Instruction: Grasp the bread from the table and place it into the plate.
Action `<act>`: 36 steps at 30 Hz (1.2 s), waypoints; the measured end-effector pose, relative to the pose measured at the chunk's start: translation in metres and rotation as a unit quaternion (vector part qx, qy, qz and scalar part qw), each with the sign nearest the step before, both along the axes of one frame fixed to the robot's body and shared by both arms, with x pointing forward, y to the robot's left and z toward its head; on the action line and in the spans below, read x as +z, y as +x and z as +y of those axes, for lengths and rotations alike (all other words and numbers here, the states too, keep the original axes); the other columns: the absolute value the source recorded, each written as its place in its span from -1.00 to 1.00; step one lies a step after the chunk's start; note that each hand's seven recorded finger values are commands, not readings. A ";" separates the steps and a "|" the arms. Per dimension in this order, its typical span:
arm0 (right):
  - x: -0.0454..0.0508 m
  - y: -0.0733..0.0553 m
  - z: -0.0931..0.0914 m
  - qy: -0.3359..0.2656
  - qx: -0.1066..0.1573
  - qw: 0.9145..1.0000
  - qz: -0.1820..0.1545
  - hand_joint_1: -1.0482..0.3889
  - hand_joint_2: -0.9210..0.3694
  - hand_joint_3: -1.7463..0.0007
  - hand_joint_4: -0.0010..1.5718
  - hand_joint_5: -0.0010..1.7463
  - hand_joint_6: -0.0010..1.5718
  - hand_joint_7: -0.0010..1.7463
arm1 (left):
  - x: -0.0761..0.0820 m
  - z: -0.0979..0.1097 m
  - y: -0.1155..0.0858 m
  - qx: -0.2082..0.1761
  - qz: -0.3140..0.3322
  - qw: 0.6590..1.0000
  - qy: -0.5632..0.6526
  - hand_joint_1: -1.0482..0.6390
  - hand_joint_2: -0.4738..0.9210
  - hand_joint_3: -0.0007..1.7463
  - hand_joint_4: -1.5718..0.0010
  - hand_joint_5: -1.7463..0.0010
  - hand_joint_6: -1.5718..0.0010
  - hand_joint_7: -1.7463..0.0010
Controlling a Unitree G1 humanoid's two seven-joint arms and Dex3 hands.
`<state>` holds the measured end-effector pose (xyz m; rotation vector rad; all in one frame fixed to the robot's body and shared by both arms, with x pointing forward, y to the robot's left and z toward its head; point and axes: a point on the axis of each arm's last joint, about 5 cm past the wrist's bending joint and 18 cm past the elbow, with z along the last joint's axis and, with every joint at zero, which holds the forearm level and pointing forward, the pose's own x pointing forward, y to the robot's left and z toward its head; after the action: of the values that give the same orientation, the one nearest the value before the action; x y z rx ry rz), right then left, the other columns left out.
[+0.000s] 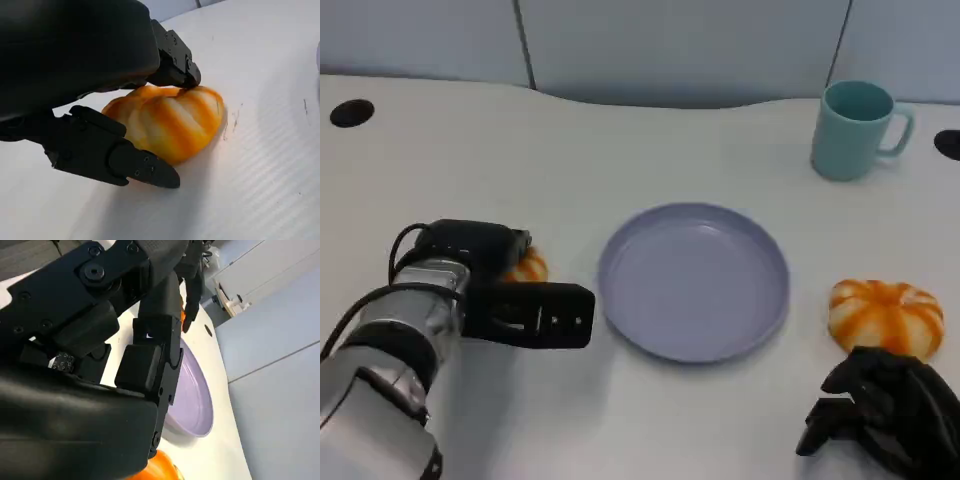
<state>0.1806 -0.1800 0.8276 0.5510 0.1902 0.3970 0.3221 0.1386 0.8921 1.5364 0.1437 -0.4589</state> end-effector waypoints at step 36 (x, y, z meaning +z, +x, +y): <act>0.0021 -0.002 -0.001 0.000 -0.003 1.000 -0.004 -0.87 -0.63 1.00 0.88 -0.35 0.88 -0.61 | -0.008 0.020 -0.008 0.023 -0.106 0.986 -0.123 0.01 1.00 -0.63 0.07 -1.00 0.37 -1.00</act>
<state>0.1782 -0.1810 0.8297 0.5496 0.1806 0.3933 0.3140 0.1584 0.8845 1.3259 -0.0419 -0.2622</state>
